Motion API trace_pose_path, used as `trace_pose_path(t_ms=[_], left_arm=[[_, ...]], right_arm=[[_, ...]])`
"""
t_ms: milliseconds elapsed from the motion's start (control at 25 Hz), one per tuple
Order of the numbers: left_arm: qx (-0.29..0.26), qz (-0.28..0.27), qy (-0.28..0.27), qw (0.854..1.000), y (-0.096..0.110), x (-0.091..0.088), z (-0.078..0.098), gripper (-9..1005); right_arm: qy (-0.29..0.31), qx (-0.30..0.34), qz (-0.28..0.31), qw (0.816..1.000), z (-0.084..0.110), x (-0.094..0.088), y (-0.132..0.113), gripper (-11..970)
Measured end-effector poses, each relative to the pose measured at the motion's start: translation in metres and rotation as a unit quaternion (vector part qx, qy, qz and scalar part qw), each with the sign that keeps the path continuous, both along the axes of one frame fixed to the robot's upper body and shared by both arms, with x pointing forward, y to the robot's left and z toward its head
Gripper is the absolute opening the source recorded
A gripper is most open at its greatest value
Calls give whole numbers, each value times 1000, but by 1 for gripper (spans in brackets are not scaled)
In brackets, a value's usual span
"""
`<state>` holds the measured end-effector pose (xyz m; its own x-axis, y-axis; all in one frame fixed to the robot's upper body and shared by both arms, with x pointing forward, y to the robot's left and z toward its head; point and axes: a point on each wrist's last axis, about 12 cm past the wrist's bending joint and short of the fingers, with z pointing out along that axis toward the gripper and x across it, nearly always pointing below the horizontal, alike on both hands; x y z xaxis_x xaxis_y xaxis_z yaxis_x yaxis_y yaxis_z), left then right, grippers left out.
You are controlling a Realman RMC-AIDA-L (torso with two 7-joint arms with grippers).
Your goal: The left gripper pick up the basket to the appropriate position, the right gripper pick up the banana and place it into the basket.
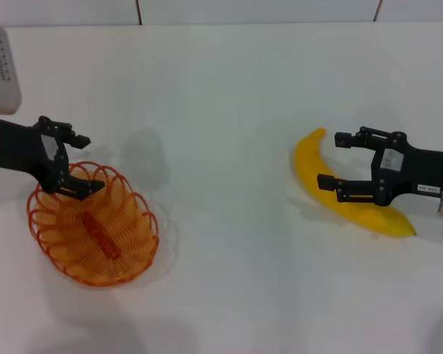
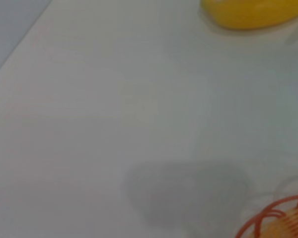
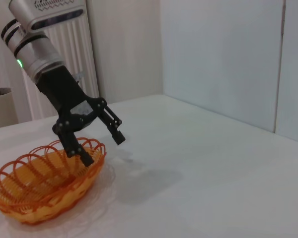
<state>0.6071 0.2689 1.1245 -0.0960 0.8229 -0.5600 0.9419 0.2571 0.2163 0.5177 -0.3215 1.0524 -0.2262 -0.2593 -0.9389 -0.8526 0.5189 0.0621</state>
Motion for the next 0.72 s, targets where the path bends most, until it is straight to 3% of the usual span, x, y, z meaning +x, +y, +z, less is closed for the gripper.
trace_pose_path(t_ms=[520,720], left_arm=[[10,1,9,1000,0,-1,-4,813],[6,4,7,1000,-1,0,-2,650]], right_arm=[[-1,0,-1,1000,1,1,0,859],[-1,1,-1,1000,1,1,0,857]])
